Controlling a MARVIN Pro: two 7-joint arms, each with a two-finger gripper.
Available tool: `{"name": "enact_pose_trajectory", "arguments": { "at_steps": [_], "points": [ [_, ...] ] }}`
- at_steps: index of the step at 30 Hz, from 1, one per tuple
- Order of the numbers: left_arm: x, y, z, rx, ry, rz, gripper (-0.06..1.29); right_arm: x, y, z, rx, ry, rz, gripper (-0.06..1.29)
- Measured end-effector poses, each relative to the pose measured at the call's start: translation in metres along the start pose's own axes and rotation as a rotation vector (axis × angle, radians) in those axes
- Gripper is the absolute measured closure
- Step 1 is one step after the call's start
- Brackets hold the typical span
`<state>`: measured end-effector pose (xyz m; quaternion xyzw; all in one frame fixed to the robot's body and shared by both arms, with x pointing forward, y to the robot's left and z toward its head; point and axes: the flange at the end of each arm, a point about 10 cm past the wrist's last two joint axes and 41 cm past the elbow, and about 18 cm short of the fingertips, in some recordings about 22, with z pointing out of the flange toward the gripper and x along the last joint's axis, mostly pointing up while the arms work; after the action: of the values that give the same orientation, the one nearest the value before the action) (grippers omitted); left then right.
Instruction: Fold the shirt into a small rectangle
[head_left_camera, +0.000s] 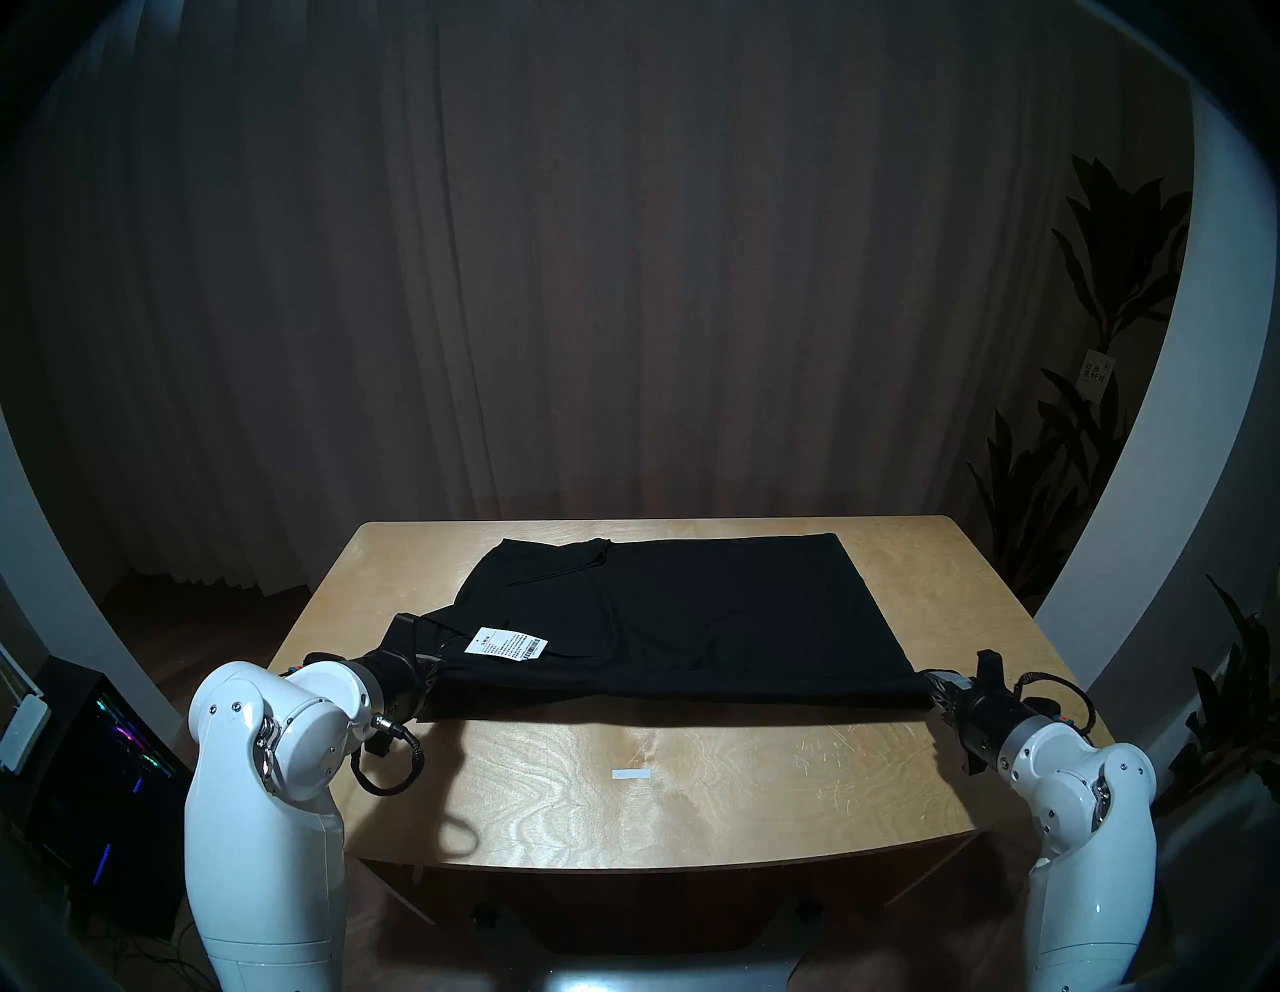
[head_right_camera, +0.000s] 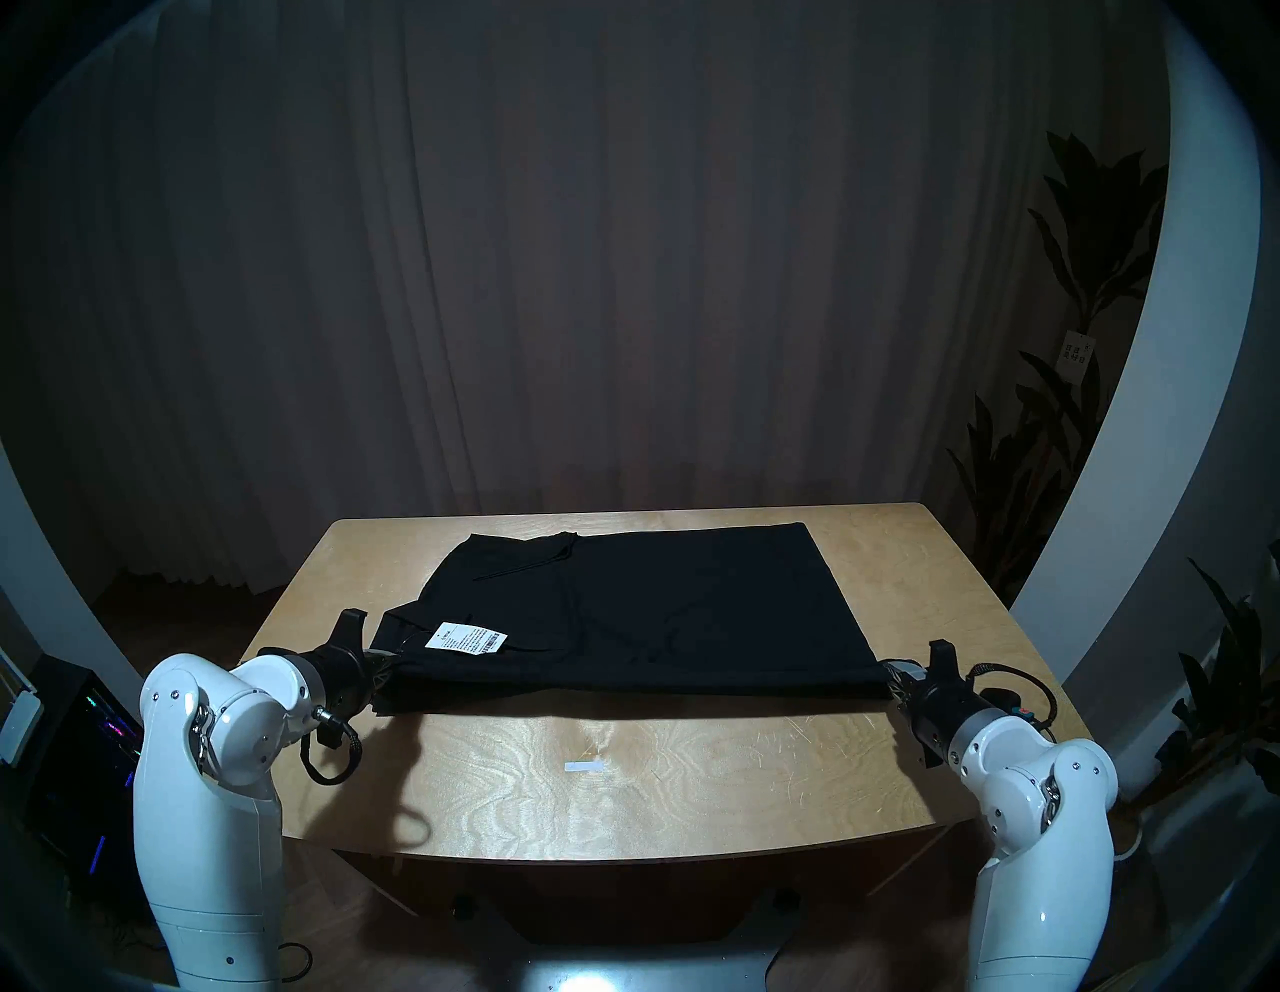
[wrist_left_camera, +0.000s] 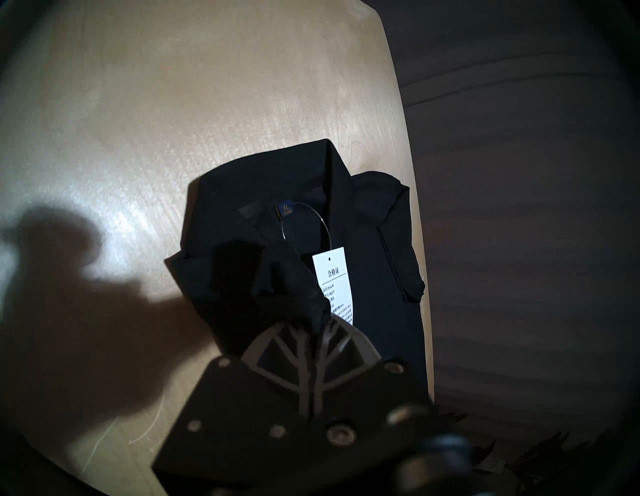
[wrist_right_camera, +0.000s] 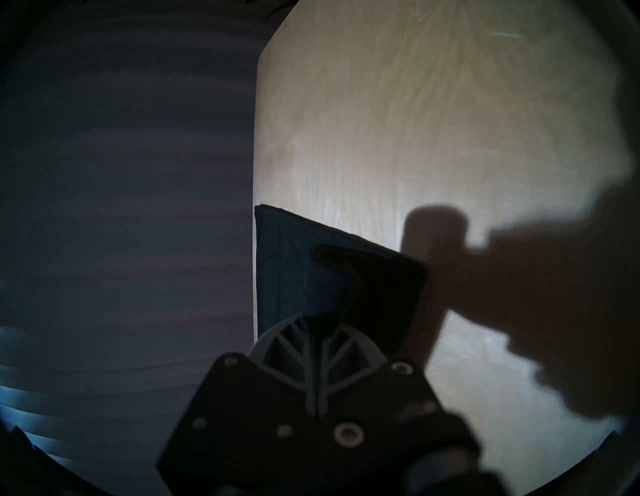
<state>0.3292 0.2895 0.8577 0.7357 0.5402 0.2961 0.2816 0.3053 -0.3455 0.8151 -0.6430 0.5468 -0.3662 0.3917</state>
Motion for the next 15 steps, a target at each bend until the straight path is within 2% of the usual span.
{"name": "enact_pose_trajectory", "arguments": {
  "at_steps": [9, 15],
  "points": [
    [0.014, 0.016, 0.013, 0.012, 0.033, 0.024, 1.26, -0.034, -0.034, 0.037, 0.049, -0.032, -0.016, 1.26],
    [0.014, 0.034, 0.021, -0.002, 0.039, 0.06, 1.26, -0.042, -0.05, 0.056, 0.064, -0.011, -0.021, 1.26]
  ]
}}
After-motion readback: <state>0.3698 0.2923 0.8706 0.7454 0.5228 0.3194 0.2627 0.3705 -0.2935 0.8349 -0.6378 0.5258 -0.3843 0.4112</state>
